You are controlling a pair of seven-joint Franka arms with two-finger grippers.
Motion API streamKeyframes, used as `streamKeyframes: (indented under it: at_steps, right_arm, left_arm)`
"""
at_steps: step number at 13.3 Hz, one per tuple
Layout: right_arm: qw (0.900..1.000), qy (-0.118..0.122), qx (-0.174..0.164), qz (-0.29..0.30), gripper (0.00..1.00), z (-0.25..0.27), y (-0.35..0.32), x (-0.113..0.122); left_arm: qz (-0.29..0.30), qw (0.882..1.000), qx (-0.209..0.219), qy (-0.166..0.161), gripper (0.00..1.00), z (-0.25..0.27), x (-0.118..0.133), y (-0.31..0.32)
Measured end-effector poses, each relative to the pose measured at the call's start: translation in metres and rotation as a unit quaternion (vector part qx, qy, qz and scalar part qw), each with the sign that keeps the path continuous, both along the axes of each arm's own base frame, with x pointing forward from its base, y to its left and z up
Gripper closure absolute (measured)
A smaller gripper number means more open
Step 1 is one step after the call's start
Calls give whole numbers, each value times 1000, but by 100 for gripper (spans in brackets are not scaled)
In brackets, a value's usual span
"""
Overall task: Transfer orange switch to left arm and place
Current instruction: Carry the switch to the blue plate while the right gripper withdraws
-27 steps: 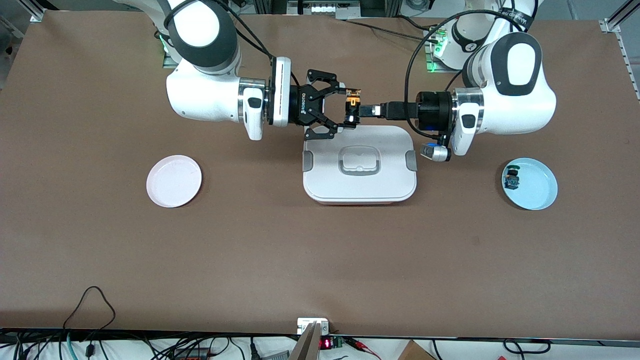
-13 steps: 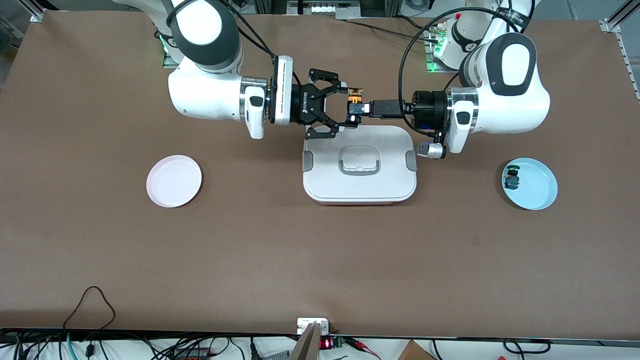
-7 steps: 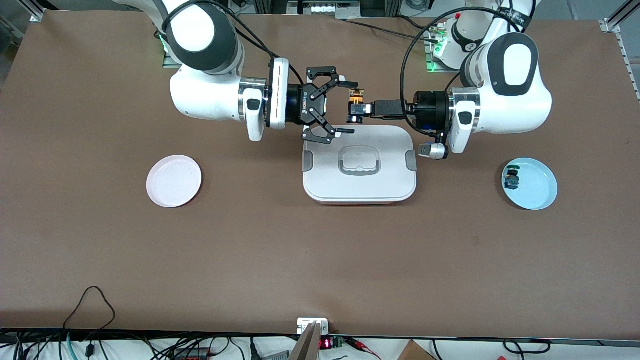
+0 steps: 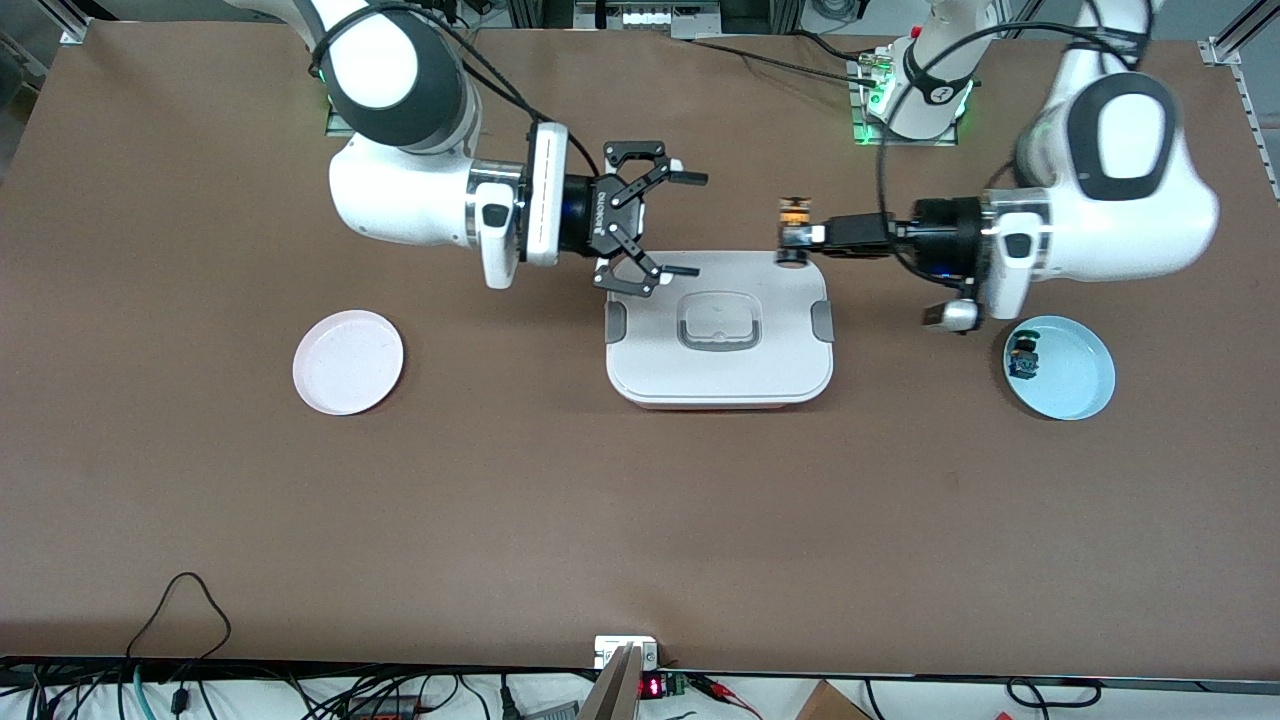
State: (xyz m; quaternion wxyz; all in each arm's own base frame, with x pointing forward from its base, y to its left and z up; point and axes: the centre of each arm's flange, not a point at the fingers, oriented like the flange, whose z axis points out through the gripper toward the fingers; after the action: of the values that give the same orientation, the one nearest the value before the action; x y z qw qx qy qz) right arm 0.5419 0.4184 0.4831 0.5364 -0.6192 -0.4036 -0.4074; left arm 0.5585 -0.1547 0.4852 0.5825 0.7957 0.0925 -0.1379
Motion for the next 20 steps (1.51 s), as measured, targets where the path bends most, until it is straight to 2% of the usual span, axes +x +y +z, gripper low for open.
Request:
streamKeyframes:
  at_steps: [2, 4, 6, 7, 8, 11, 14, 15, 16, 18, 20]
  right_arm:
    - [1000, -3, -3, -16, 0, 1, -21, 13]
    - [1000, -5, -14, -23, 0, -4, -46, 24]
    - [999, -13, -38, -14, 0, -12, -82, 38]
    - [999, -17, -51, -10, 0, -16, -103, 46]
    - [998, -19, -61, -7, 0, -19, -122, 52]
    - [997, -18, -79, 5, 0, -25, -165, 62]
    - [992, -22, -122, 16, 0, -31, -201, 68]
    - [990, -16, -138, 16, 0, -32, -211, 70]
    - [988, -3, -152, 17, 0, -34, -219, 70]
    - [982, 39, -185, 22, 0, -37, -233, 69]
    - [969, 92, -228, 19, 0, -40, -243, 66]
  left_arm:
    - [-29, 998, 57, -4, 59, 2, -1, 58]
    - [-61, 989, 132, 3, 59, -2, -8, 111]
    - [-99, 973, 210, 6, 59, -10, -18, 151]
    - [-121, 960, 251, 5, 59, -16, -23, 166]
    - [-144, 944, 297, 6, 59, -24, -27, 180]
    - [-198, 880, 431, 11, 59, -47, -29, 220]
    - [-250, 817, 519, 16, 59, -85, -21, 254]
    - [-266, 802, 535, 18, 59, -100, -17, 262]
    - [-278, 788, 548, 15, 59, -116, -14, 269]
    - [-299, 764, 572, -4, 59, -154, -9, 279]
    - [-302, 752, 586, -29, 59, -187, -8, 294]
